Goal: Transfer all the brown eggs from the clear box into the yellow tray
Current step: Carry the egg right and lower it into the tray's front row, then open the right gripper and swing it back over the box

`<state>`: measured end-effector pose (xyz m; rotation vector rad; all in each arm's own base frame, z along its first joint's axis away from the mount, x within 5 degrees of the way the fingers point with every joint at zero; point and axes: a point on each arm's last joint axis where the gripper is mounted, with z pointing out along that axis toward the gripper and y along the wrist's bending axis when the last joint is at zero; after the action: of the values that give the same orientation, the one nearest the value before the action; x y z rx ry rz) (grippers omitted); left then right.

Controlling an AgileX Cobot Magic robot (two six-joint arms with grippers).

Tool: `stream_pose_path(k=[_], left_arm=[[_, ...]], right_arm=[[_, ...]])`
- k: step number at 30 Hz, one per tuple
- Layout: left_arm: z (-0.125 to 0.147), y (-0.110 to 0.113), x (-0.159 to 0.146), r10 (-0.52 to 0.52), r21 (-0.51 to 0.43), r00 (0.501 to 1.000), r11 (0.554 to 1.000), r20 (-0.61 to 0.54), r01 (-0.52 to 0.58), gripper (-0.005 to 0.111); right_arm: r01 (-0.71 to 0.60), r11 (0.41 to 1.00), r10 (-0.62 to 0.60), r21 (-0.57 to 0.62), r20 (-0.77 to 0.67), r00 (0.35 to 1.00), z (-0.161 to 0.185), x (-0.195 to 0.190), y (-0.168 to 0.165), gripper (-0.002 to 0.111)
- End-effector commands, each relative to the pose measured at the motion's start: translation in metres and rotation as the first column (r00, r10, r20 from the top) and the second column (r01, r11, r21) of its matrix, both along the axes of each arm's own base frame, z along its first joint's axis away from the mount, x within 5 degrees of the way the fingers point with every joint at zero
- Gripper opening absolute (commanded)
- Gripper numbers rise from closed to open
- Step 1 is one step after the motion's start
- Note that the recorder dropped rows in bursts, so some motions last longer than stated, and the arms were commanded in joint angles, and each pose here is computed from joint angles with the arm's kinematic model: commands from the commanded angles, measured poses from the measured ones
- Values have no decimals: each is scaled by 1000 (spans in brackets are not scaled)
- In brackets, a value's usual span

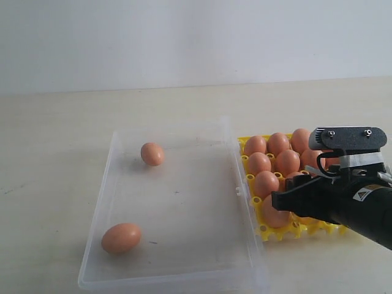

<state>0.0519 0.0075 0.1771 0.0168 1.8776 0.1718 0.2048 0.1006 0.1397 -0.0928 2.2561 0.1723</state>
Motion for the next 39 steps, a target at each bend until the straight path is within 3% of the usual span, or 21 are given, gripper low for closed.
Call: stream_pose_path(k=[1, 13, 15, 21, 27, 35, 39], left_arm=[[2, 0, 0, -5, -3, 1000, 1000, 13, 5, 0], [2, 0, 0, -5, -3, 1000, 1000, 13, 5, 0], [2, 0, 0, -5, -3, 1000, 1000, 13, 5, 0], [2, 0, 0, -5, -3, 1000, 1000, 13, 5, 0], [2, 0, 0, -5, -3, 1000, 1000, 13, 5, 0], [2, 0, 0, -5, -3, 1000, 1000, 13, 5, 0], [2, 0, 0, -5, -3, 1000, 1000, 13, 5, 0]], right_arm=[[-4, 1000, 4, -8, 8, 1000, 0, 2, 0, 58], [-32, 998, 31, 53, 16, 999, 19, 4, 6, 55], [-95, 992, 95, 84, -3, 995, 34, 8, 17, 46], [-356, 921, 375, 158, -111, 920, 84, 23, 62, 0], [-417, 877, 458, 239, -153, 876, 94, 41, 107, 6], [-358, 883, 443, 304, -282, 851, 52, 68, 144, 40], [-372, 877, 462, 303, -322, 826, 35, 74, 161, 47]])
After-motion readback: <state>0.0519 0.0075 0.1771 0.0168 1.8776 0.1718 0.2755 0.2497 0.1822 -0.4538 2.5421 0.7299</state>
